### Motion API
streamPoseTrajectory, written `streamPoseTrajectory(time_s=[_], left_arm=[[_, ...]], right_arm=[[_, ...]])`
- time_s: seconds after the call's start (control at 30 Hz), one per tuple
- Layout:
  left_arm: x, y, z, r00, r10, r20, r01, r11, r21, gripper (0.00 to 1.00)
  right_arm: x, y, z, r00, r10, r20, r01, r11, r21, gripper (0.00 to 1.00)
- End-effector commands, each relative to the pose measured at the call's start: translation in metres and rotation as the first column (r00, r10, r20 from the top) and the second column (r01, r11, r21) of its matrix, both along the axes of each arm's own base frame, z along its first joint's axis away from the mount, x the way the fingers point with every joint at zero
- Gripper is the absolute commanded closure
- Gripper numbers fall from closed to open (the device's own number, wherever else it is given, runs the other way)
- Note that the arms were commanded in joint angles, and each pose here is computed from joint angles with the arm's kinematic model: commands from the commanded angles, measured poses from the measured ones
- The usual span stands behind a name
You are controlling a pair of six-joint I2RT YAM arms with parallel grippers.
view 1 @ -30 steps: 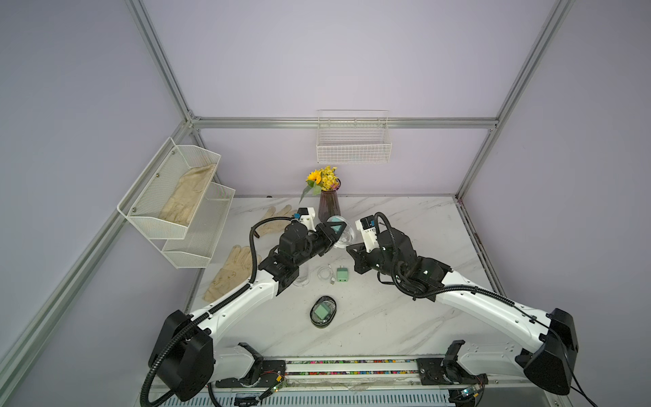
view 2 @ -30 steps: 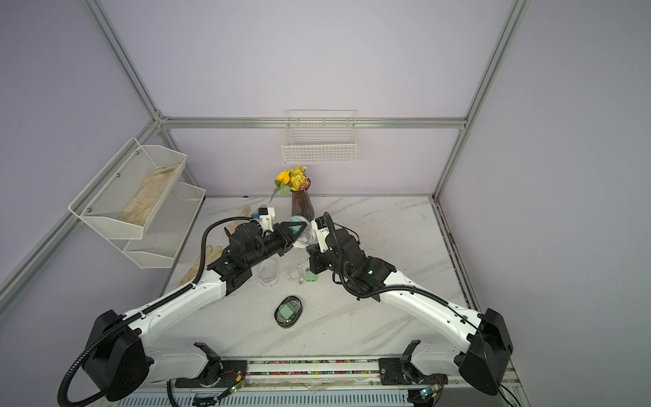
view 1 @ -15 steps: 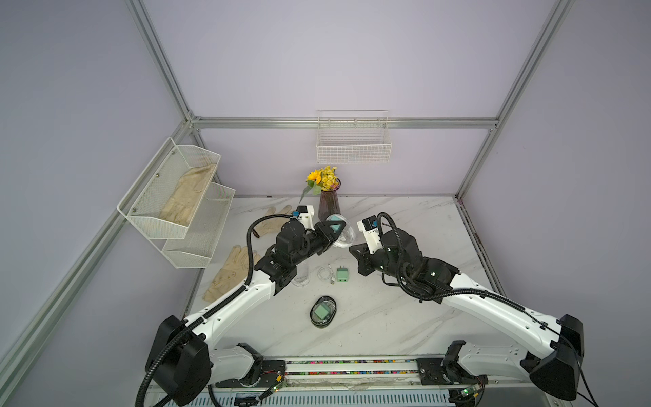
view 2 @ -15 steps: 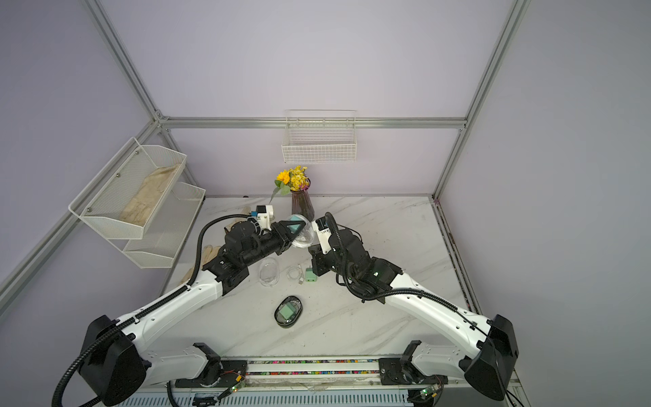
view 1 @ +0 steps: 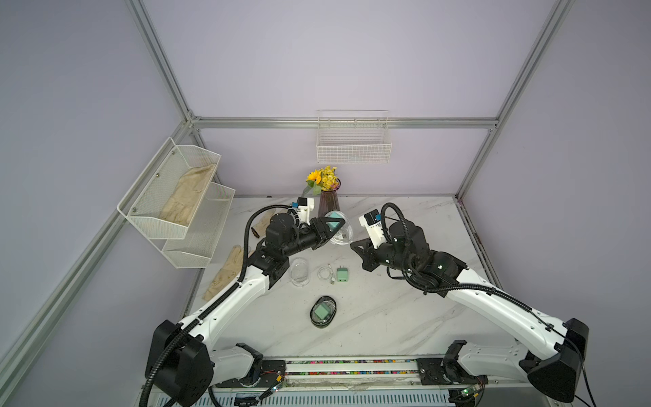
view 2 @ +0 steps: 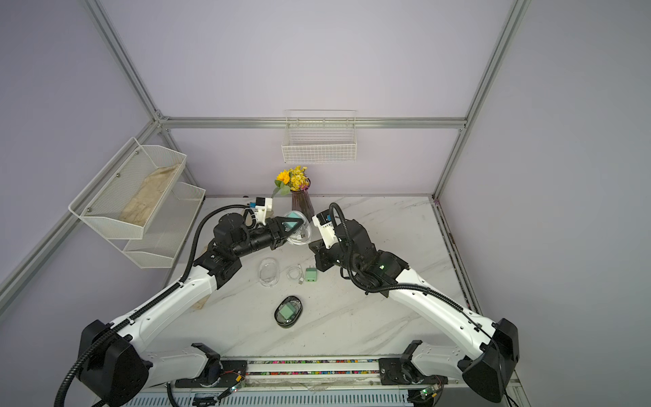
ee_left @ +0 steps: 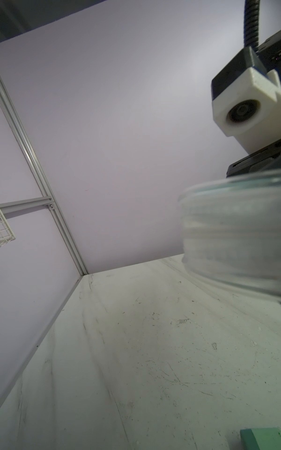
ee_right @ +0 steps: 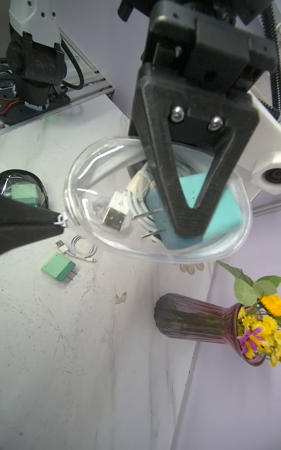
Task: Pack away charging kits
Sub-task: Zip the zipper on the storage bag.
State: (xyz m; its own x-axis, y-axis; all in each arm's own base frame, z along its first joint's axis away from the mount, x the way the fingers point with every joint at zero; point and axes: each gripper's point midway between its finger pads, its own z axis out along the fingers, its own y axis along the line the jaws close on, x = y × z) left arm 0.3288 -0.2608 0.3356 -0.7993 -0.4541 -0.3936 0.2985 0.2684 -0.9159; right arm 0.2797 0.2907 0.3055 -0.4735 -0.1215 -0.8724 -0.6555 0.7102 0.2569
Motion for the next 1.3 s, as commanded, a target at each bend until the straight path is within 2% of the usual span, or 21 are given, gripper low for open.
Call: streamPoseTrajectory(time_s=[0.0,0.1,0.3,0.47,0.73,0.97,1.03,1.1,1.13,1.2,1.27], left_arm=[[-0.028,-0.001,0.071,0.966,-0.14,0.219,0.153,0.987,-0.043,1.0],[-0.037,-0.006,0.064,0.951,-0.224,0.214,0.237,0.971,-0.033,1.0],[-0.056,-0.006,0.059,0.91,-0.316,0.27,0.333,0.943,-0.019,1.0],[-0.073,-0.012,0.045,0.859,-0.443,0.259,0.456,0.89,0.011,1.0],[-0.092,-0.015,0.02,0.815,-0.528,0.238,0.534,0.844,0.047,1.0],[-0.092,-0.015,-0.005,0.827,-0.53,0.188,0.519,0.848,0.106,1.0],[-0.085,-0.015,-0.005,0.848,-0.497,0.185,0.486,0.868,0.105,1.0],[-0.069,-0.012,-0.004,0.898,-0.406,0.172,0.391,0.913,0.113,1.0],[-0.057,-0.008,-0.004,0.929,-0.33,0.165,0.311,0.942,0.127,1.0],[-0.03,0.005,-0.008,0.98,-0.147,0.136,0.127,0.981,0.146,1.0],[-0.01,0.013,-0.018,0.993,0.032,0.112,-0.048,0.989,0.138,1.0]], right_arm=[[0.003,-0.014,0.009,0.999,-0.022,0.027,0.023,0.999,-0.036,1.0],[0.004,-0.014,0.015,0.999,-0.018,0.046,0.02,0.999,-0.04,1.0],[0.008,-0.015,0.021,0.998,-0.007,0.065,0.013,0.996,-0.091,1.0],[0.011,-0.013,0.031,0.996,0.012,0.093,-0.002,0.994,-0.107,1.0],[0.019,-0.018,0.051,0.989,0.001,0.147,0.021,0.989,-0.147,1.0],[0.025,-0.025,0.055,0.986,-0.041,0.162,0.07,0.982,-0.175,1.0],[0.022,-0.023,0.053,0.989,-0.028,0.145,0.052,0.985,-0.167,1.0],[0.019,-0.024,0.048,0.992,-0.026,0.122,0.047,0.984,-0.17,0.98],[0.018,-0.028,0.046,0.993,-0.044,0.113,0.064,0.983,-0.175,0.87],[0.017,-0.041,0.039,0.99,-0.093,0.104,0.112,0.974,-0.197,0.72],[0.016,-0.057,0.037,0.982,-0.157,0.103,0.176,0.961,-0.215,0.6]])
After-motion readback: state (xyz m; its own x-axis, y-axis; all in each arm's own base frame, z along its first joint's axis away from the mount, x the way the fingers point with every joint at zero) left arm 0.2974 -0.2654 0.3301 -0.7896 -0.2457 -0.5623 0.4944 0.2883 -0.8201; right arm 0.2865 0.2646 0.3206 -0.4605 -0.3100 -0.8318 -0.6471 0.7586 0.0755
